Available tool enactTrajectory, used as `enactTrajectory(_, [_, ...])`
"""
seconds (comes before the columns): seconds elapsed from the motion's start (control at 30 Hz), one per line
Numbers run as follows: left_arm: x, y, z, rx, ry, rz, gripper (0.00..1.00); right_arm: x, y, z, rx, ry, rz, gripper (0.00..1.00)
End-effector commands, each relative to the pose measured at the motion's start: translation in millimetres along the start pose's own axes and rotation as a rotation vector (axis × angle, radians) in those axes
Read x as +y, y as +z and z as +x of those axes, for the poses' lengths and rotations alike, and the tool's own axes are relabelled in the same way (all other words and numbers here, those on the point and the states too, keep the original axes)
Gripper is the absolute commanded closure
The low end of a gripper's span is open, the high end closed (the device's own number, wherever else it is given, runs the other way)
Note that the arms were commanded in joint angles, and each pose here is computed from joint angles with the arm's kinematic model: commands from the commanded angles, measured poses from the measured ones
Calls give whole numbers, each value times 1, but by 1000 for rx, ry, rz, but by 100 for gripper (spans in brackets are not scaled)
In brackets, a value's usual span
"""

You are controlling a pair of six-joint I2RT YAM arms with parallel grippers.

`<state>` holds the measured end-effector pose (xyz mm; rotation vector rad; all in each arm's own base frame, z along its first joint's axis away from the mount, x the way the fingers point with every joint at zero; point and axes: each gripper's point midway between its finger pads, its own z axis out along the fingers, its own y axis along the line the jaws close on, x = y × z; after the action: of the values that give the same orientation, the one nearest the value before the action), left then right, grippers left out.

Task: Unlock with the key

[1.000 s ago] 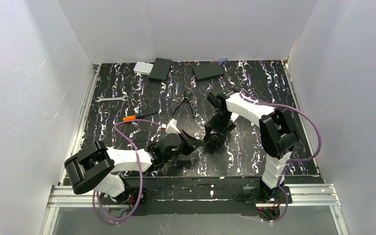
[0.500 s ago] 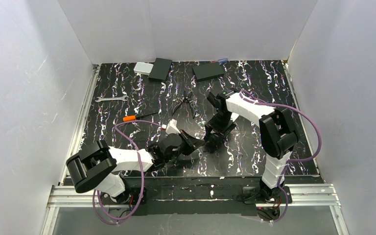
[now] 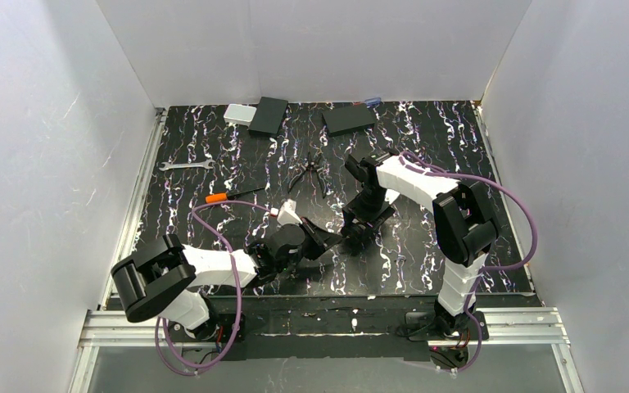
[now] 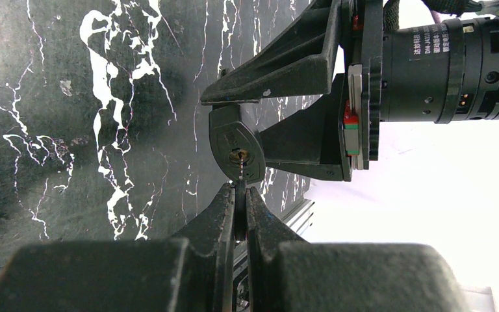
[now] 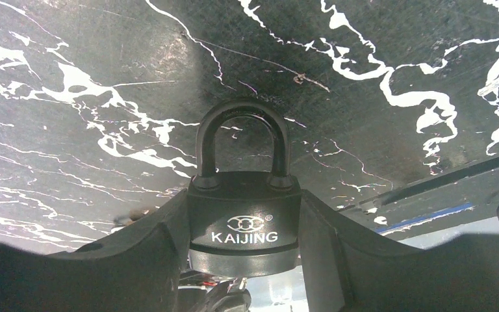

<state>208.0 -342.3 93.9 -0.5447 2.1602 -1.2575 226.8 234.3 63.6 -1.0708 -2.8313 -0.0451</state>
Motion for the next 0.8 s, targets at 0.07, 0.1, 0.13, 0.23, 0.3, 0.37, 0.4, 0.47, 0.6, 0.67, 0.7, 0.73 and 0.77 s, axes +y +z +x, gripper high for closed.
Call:
enactTrajectory(0.07, [-2, 6, -10, -64, 34, -13, 100, 5, -36, 32, 100, 28, -49, 99])
enactTrajectory(0.1, [-2, 6, -10, -68, 34, -12, 100, 4, -36, 32, 98, 33, -48, 99])
enactTrajectory(0.13, [-2, 6, -11, -73, 35, -13, 100, 4, -36, 32, 95, 41, -50, 99])
enactTrajectory(0.23, [-1, 5, -11, -84, 37, -17, 100, 6, -38, 31, 90, 58, -65, 99])
enactTrajectory(0.3, [-1, 5, -12, -94, 42, -17, 100, 7, -39, 31, 89, 69, -66, 99])
enactTrajectory(0.37, [-1, 5, -12, -103, 50, -18, 100, 9, -41, 30, 85, 71, -66, 99])
enactTrajectory(0.4, [-1, 4, -11, -108, 51, -19, 100, 9, -42, 30, 85, 69, -62, 99])
enactTrajectory(0.47, [-1, 5, -11, -117, 53, -21, 100, 10, -43, 31, 91, 64, -58, 99])
enactTrajectory(0.6, [0, 5, -11, -127, 49, -26, 100, 12, -44, 32, 95, 62, -62, 99])
enactTrajectory(0.67, [2, 5, -12, -134, 37, -31, 100, 13, -45, 32, 95, 65, -67, 99])
enactTrajectory(0.7, [3, 5, -11, -138, 18, -35, 100, 14, -45, 32, 97, 65, -72, 99])
enactTrajectory(0.73, [5, 5, -12, -140, -2, -39, 100, 15, -45, 33, 100, 64, -77, 99])
enactTrajectory(0.77, [5, 5, -11, -141, -17, -41, 100, 16, -46, 33, 102, 63, -82, 99])
